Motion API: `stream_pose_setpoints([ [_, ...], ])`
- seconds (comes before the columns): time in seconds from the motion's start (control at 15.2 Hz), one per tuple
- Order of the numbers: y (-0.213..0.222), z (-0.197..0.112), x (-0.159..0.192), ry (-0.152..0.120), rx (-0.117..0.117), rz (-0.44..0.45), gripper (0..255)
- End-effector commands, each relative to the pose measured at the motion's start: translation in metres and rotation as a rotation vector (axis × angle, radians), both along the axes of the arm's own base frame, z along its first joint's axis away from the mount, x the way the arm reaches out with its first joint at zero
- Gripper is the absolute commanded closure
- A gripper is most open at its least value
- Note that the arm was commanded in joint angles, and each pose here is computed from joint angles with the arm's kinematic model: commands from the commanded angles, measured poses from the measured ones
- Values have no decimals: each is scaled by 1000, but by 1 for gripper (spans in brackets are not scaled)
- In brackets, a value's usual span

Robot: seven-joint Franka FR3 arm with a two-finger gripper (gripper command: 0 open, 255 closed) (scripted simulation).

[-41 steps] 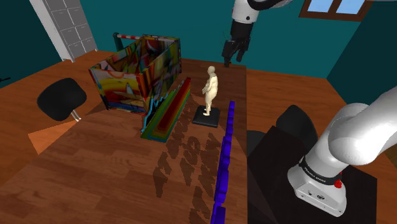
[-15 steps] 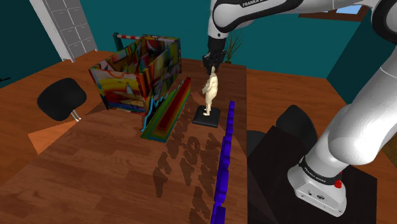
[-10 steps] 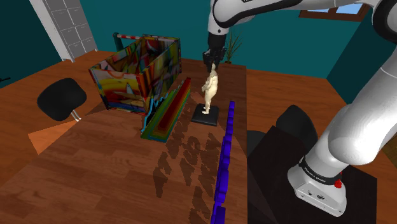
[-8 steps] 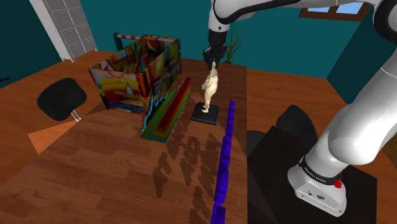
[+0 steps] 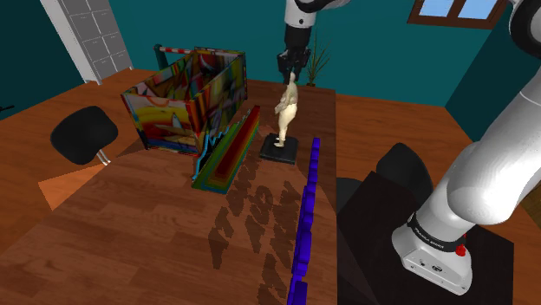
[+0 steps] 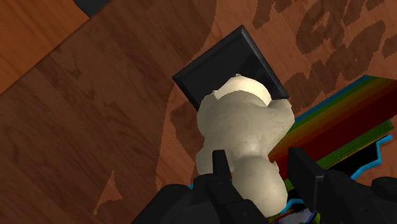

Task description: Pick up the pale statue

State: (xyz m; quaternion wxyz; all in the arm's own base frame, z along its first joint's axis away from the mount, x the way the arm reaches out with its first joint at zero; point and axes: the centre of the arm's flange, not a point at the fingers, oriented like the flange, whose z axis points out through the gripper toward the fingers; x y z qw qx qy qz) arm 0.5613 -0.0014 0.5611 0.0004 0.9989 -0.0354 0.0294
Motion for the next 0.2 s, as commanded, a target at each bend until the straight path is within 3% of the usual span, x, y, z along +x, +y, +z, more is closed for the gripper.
stream_pose_setpoints([
  [0.0,-1,13,0,-2,0,0,255],
  [0.13,-1,13,0,-2,0,0,255],
])
